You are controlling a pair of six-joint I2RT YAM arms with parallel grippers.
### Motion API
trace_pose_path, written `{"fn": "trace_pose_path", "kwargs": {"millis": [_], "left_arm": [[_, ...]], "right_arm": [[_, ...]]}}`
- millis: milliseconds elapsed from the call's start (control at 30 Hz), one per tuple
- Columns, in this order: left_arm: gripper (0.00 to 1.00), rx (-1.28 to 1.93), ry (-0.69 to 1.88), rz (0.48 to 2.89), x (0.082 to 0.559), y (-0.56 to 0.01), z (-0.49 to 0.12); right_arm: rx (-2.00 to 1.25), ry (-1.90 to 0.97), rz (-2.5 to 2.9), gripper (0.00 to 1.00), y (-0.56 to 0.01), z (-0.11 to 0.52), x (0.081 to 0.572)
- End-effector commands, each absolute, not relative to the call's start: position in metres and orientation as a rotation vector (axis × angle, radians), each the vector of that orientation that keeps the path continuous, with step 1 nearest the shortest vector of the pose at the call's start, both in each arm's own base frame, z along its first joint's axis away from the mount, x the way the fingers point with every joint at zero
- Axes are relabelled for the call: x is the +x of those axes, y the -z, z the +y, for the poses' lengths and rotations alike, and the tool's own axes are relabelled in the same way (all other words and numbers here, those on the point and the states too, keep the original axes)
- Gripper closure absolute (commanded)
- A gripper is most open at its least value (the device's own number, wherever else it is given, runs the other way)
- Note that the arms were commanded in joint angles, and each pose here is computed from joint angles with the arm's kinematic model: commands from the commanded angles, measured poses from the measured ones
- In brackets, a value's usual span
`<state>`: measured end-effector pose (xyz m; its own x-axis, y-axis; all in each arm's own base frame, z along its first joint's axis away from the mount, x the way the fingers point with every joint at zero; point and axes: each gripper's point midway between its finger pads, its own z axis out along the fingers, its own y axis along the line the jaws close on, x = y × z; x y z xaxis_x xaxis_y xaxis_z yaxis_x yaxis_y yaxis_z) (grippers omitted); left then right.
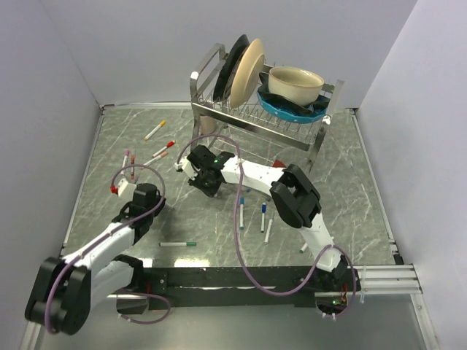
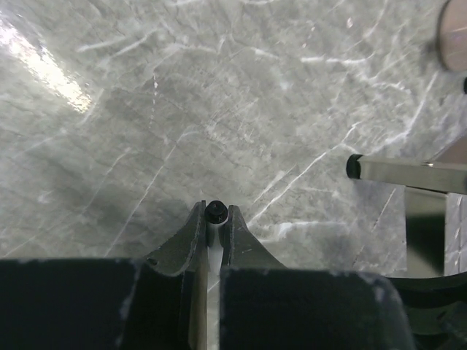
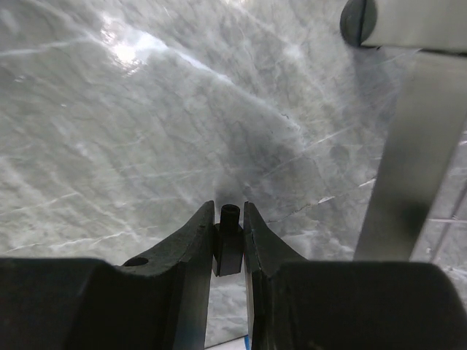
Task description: Open the pen caps
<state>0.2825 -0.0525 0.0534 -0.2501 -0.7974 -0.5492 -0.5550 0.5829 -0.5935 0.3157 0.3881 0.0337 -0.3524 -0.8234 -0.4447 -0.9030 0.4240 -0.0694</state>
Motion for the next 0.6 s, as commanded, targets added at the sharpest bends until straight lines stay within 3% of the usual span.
{"fn": "trace_pose_path", "kwargs": {"millis": [0,167,200,333,567], "left_arm": [[0.93,-1.087,0.396,1.94,0.298,-0.066,-0.06],[0.78,-1.13,0.347,1.95,0.291,-0.061,-0.053],[0.66,-1.133,0.343,1.948,0.29,-0.061,-0.051],[0.44,-1.159,0.326,1.947,0.286,-0.061,-0.048],[0.35,-1.113,0.409,1.928,0.281,-0.091,-0.054]], "right_arm": [[-1.443,-0.28,2.262,0.82,-0.041,0.393,0.323],[-1.455,-0.279,2.269,0.78,-0.038,0.391,0.32],[-1.453,-0.278,2.269,0.78,-0.039,0.39,0.321],[-1.451,-0.275,2.253,0.68,-0.048,0.389,0.32],[-1.432,-0.283,2.176,0.61,-0.09,0.38,0.316]]}}
